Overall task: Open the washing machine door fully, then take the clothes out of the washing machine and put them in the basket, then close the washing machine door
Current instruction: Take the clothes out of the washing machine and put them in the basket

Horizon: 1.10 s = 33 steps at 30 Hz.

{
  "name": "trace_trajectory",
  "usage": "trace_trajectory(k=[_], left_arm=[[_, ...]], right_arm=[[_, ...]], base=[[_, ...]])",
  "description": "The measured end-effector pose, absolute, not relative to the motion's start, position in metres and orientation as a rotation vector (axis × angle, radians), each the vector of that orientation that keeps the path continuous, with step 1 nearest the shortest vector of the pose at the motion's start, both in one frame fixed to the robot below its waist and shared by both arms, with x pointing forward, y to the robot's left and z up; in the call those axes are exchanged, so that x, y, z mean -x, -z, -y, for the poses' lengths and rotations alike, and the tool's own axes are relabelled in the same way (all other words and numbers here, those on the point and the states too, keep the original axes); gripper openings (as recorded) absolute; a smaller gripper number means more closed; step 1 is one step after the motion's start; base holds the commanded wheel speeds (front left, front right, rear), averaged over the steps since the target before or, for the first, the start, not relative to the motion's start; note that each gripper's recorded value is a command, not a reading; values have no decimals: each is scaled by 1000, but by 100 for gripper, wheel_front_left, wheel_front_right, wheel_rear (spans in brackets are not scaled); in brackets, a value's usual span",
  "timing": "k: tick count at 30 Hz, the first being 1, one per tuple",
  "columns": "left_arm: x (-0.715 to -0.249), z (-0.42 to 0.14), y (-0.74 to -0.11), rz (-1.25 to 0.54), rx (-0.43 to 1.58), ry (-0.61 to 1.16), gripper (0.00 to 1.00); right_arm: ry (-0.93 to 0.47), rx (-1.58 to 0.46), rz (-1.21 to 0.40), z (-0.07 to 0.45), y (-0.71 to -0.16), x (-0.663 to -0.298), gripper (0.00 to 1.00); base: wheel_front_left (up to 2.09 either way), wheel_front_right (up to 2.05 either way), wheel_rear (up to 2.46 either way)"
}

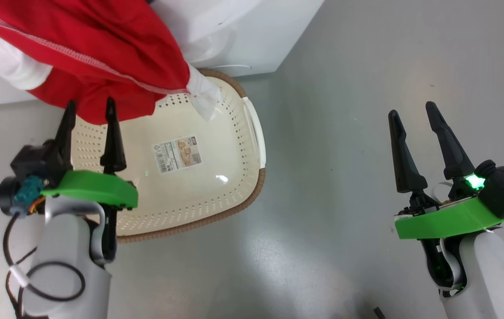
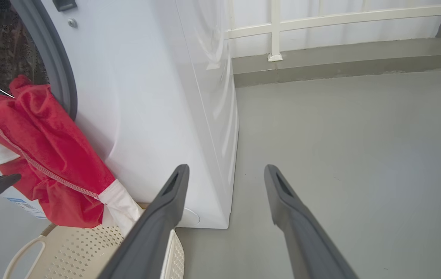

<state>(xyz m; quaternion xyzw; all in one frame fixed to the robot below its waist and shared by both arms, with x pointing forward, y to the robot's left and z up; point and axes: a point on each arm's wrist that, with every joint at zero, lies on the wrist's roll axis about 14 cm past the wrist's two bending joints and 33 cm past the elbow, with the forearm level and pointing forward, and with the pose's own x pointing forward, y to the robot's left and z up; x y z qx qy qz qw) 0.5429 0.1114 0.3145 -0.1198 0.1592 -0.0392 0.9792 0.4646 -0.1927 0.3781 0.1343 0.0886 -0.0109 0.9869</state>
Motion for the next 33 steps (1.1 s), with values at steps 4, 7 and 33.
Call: trace_trajectory(k=[4,7,33], left_arm=[[-538,-120,-325,-290,238,57,100],[-532,-125,-330,-277,236,44,100],[-505,-140,-360,-196,232,-19,100]], right_arm=[[13,-270,-171,190,-381,-466,100],[7,-270,-169,189,-382,-466,100],[-5,-273,-187,185,-376,-463,100]], base=[[0,0,0],[0,0,0],[0,0,0]])
